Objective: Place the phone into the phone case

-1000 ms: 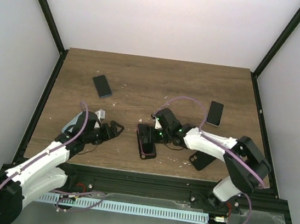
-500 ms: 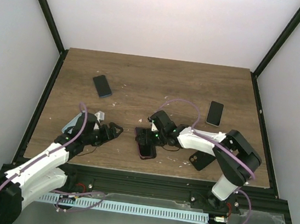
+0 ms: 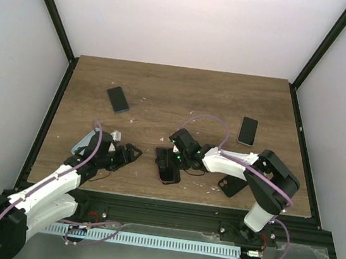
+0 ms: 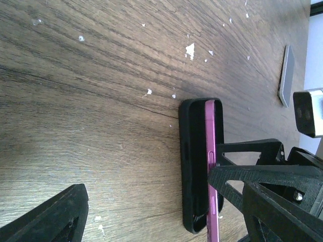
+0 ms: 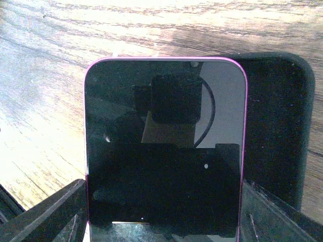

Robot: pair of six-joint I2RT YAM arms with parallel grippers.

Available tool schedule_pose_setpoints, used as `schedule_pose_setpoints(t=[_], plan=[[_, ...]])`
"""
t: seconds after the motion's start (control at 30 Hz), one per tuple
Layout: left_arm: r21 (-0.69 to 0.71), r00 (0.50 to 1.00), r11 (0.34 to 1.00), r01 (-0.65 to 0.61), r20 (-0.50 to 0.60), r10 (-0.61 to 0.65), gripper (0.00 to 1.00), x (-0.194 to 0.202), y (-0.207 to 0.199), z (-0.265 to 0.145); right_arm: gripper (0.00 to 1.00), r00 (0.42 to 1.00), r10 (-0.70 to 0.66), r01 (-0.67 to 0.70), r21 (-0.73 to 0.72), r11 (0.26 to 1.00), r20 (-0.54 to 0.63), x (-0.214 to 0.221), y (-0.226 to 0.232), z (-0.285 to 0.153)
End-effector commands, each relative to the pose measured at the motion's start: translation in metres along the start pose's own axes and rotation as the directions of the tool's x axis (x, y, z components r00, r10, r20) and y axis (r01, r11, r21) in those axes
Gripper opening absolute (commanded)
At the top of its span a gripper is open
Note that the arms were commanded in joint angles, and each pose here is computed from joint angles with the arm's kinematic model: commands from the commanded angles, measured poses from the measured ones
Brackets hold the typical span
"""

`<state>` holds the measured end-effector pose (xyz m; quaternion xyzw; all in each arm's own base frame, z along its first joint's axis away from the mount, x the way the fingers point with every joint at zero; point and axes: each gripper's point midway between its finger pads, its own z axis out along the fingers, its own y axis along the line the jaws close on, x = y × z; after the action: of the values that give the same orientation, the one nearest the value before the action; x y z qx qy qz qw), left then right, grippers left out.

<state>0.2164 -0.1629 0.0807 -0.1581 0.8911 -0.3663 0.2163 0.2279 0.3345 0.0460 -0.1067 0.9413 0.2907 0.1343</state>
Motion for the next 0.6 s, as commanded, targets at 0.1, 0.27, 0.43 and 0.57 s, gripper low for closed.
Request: schedule_pose_setpoints(t=[0.1,0.27,0.43,0.57], plan=[[0.035,1.000,0.999,0.006,0.000,-0.006,0.83,0.000,-0.007,-0.002,0.65,1.000,0.003,-0.004,0.028,1.000,0.021,-0.007,0.004,0.001],[0.034,1.000,0.999,0.002,-0.005,-0.002,0.83,-0.001,-0.009,-0.003,0.69,0.999,-0.009,0.006,0.081,0.997,0.038,-0.009,-0.001,-0.002],[0.037,1.000,0.999,-0.001,-0.011,0.002,0.83,0.000,-0.009,-0.004,0.74,0.999,-0.009,0.005,0.099,0.995,0.040,-0.009,-0.003,-0.002],[0.034,1.000,0.999,-0.005,-0.017,0.005,0.83,0.001,-0.009,-0.003,0.78,0.999,-0.008,0.003,0.104,0.995,0.041,-0.010,-0.003,-0.002]])
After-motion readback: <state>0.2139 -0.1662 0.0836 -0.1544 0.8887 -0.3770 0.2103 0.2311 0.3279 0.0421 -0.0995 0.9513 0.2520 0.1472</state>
